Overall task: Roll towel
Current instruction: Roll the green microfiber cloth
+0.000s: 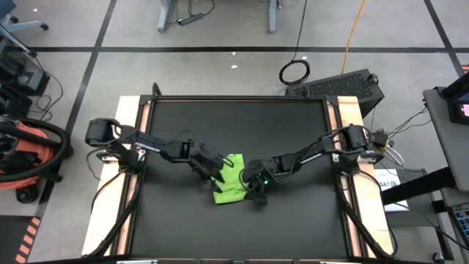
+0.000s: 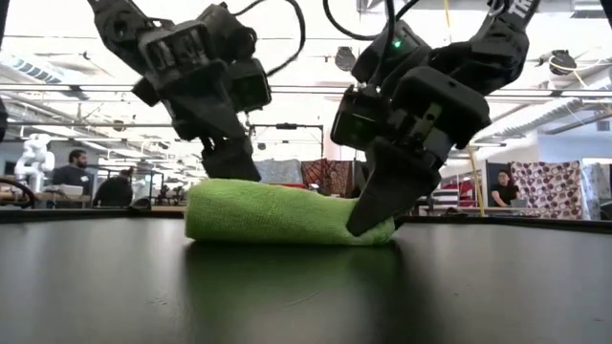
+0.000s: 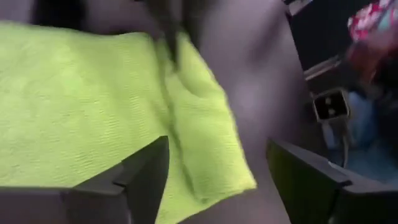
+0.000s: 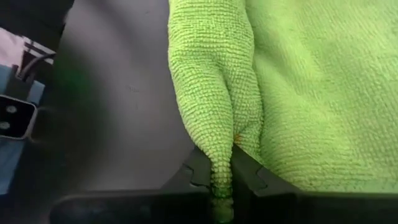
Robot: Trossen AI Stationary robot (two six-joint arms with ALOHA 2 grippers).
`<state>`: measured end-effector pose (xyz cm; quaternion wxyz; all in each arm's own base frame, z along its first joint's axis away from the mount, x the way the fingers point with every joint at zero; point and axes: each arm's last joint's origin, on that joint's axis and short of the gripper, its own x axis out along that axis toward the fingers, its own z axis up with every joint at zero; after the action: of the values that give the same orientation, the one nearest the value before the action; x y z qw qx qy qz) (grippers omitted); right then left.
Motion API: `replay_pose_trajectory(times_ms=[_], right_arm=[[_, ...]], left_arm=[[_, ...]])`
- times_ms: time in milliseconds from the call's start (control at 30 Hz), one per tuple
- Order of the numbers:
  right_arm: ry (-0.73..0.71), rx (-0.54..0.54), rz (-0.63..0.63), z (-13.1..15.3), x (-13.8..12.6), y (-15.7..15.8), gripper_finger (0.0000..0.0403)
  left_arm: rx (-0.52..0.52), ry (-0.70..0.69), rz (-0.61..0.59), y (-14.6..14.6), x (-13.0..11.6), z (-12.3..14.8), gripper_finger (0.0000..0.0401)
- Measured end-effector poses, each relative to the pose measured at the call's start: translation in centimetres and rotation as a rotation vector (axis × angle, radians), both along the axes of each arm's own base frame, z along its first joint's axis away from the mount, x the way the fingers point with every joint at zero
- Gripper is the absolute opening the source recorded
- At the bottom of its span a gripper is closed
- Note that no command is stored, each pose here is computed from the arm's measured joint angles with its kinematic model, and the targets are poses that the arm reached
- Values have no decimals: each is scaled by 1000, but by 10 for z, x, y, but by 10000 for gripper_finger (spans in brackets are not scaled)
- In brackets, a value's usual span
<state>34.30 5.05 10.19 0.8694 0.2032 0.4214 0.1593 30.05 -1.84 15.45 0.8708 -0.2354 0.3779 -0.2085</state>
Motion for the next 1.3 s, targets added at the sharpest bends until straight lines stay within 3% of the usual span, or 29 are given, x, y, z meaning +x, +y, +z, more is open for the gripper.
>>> replay_pose_trajectory(times_ms=[267, 400, 533, 733, 1033, 1133, 1300], right_arm=[[34, 59, -31, -1, 0, -12, 9], [38, 70, -31, -1, 0, -13, 10], [38, 71, -32, -1, 0, -13, 10], [41, 75, -42, 0, 0, -14, 10], [43, 88, -65, 0, 1, -16, 10], [41, 92, -70, 0, 2, -16, 10], [36, 96, -77, 1, 2, -16, 10]], left_arm=[[306, -122, -120, -63, -12, 6, 264], [558, -139, -63, -94, -23, 4, 260], [680, -180, -32, -111, -30, 5, 260], [677, -179, -9, -114, -28, 0, 260], [798, -161, -102, -121, -16, -14, 260], [868, -74, -60, -118, -12, -20, 260], [872, 26, -15, -114, -10, -29, 236]])
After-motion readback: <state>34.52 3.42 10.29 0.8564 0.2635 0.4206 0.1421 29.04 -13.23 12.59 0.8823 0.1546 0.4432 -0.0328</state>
